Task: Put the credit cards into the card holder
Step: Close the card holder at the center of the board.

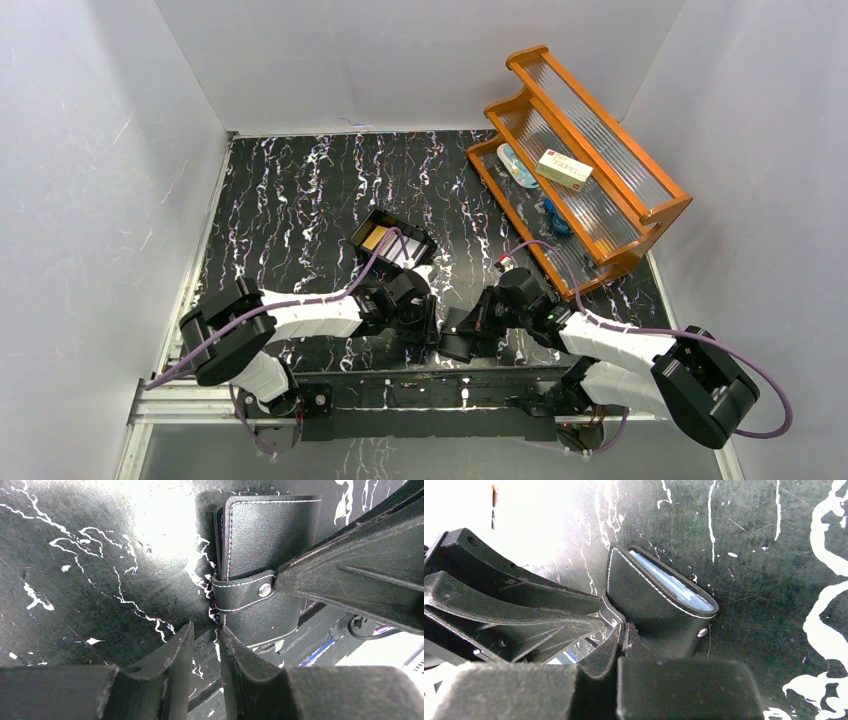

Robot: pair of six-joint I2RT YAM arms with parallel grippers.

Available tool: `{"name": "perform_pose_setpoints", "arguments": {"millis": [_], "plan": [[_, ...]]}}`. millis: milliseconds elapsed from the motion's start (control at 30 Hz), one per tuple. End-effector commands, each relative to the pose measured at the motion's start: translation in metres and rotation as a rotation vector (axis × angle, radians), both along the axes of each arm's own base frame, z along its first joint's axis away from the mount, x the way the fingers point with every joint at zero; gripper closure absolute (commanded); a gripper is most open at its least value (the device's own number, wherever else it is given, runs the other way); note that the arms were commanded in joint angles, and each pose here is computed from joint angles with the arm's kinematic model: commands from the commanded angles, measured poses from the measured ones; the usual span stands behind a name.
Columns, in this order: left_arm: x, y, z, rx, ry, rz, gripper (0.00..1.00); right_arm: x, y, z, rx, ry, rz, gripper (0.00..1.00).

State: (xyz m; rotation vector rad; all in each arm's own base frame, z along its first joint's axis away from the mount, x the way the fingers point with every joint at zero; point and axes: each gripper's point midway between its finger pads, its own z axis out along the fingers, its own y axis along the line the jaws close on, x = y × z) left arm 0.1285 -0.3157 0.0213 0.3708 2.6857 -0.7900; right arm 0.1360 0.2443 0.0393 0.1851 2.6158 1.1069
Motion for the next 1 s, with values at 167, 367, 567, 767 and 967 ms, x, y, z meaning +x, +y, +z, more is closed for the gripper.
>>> {"name": "perform_pose_setpoints", "arguments": {"millis": [167,367,567,767,967], "plan": [[0.005,0.003,0.017,0.035,-0.023,0.036,0.69,0.002,-0.011,-0.011,-0.06,-0.001,-0.034,1.0],[0.025,-0.006,0.033,0.054,-0.097,0.046,0.69,0.004,-0.012,-0.011,-0.067,-0.008,-0.038,1.0],[0.031,-0.019,0.034,0.048,-0.108,0.02,0.69,0.004,-0.013,-0.012,-0.075,-0.009,-0.036,1.0],[0.028,-0.023,0.023,0.042,-0.102,-0.019,0.72,0.005,-0.013,-0.013,-0.077,-0.01,-0.038,1.0],[0.024,-0.031,0.015,0.021,-0.089,-0.065,0.73,0.005,-0.012,-0.014,-0.082,-0.006,-0.035,1.0]]}}
